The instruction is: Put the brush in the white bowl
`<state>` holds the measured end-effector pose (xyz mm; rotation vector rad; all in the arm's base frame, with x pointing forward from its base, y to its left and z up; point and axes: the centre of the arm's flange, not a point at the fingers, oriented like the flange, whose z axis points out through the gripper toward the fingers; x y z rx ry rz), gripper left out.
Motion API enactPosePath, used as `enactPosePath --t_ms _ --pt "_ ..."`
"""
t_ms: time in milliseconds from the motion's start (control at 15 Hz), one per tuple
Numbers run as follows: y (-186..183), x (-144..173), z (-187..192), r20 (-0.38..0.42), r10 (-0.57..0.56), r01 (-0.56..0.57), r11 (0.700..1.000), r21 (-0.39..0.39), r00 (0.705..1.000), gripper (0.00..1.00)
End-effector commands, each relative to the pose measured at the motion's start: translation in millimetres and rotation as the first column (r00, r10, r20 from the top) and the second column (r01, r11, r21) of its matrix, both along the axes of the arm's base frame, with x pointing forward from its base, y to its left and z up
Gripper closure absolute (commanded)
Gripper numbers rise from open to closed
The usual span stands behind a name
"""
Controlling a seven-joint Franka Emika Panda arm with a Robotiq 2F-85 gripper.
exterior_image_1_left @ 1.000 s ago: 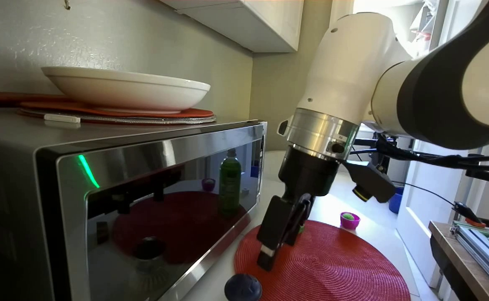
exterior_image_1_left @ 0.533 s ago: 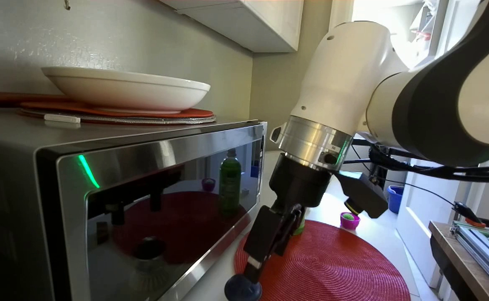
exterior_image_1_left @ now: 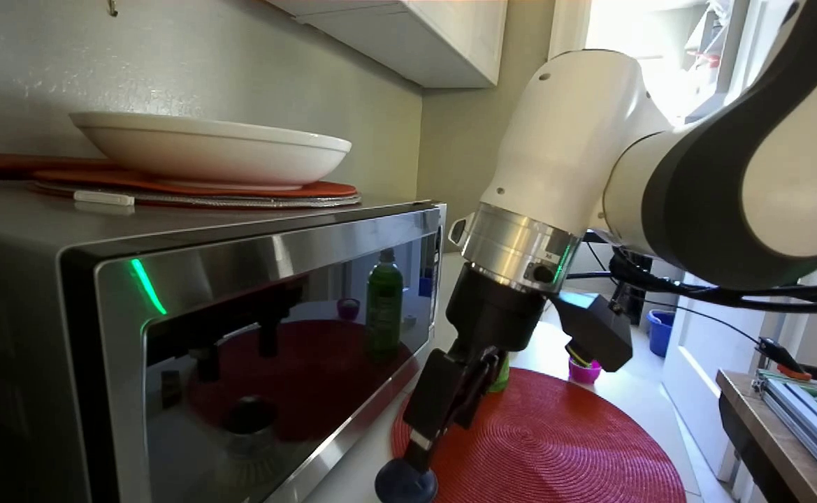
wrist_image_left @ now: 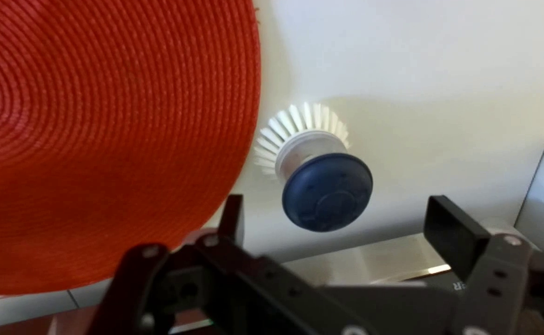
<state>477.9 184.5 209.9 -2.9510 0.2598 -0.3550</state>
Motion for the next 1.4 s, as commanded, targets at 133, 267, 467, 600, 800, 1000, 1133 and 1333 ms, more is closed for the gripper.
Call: enactPosePath --t_ms 133,267,467,600,800,1000,1133,1333 --pt "9 28 -26 0.013 -0.002 0.002 1.000 0.009 1.000 0.00" --pt "15 36 -31 0.011 0.009 -0.009 1.000 0.015 1.000 0.00" --pt "23 46 -36 0.018 0.036 -0.037 0.999 0.008 0.999 0.00" --pt "26 50 -38 0.012 0.062 -0.062 0.998 -0.003 0.998 0.00" --pt "30 50 -39 -0.006 0.108 -0.108 0.994 -0.027 0.994 0.00" --pt "36 49 -34 -0.024 0.152 -0.153 0.987 -0.050 0.988 0.00" --pt "40 48 -31 -0.038 0.174 -0.177 0.982 -0.072 0.984 0.00" --pt "41 50 -24 -0.056 0.200 -0.205 0.972 -0.119 0.978 0.00"
